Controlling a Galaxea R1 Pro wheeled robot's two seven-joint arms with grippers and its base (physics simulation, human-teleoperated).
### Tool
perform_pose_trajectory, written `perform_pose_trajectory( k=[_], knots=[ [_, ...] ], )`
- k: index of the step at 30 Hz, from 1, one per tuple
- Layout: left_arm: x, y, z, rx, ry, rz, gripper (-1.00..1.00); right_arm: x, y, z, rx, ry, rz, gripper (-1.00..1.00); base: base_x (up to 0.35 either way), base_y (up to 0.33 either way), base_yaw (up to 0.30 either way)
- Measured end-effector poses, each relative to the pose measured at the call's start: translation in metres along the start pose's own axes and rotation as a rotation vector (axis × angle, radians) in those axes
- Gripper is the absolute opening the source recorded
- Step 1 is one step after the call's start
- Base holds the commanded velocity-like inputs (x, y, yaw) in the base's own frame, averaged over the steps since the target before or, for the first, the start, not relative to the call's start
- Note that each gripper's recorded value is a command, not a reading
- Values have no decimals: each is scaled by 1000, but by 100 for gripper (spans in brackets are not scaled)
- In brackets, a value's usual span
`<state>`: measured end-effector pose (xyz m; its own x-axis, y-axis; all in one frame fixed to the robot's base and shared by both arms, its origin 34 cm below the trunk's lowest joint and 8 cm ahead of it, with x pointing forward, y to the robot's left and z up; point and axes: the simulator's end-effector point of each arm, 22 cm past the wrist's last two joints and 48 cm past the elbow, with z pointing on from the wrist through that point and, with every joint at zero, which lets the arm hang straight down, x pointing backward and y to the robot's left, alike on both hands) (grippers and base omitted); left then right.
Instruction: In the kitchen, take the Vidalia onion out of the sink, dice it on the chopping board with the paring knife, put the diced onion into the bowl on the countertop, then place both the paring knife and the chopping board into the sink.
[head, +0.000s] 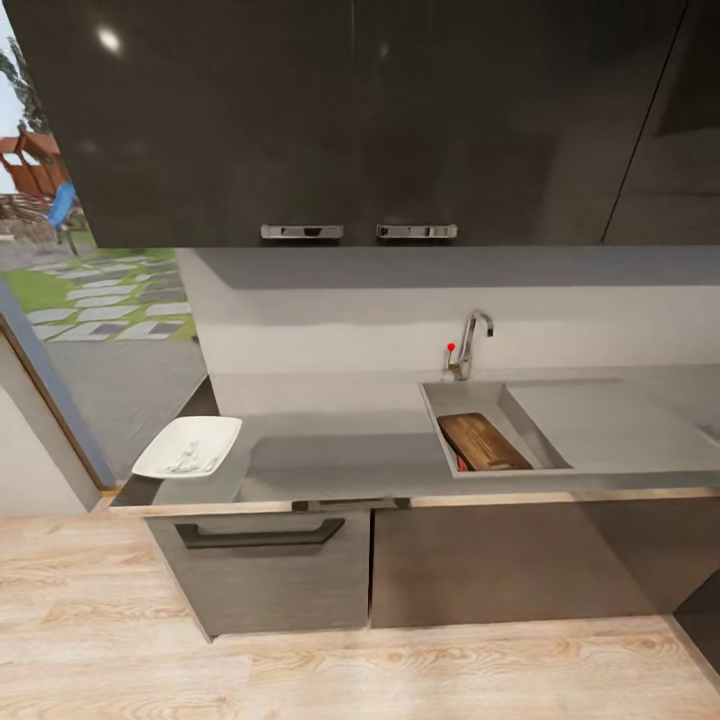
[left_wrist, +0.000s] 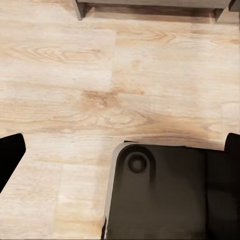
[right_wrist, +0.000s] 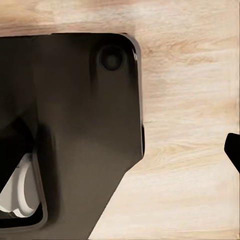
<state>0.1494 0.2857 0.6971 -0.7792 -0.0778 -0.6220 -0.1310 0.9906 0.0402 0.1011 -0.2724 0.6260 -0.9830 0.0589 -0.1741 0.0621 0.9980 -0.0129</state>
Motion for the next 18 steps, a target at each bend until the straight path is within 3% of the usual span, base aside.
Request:
perform_pose_trajectory(
  k=[7, 18],
  knots=[
    [66, -7, -33, 11, 164, -15, 100, -7, -2, 1, 16, -18, 3, 100, 0, 0, 0],
    [95, 10, -51, 1, 243, 2, 100, -7, 8, 1, 4, -19, 9, 100, 0, 0, 0]
  ],
)
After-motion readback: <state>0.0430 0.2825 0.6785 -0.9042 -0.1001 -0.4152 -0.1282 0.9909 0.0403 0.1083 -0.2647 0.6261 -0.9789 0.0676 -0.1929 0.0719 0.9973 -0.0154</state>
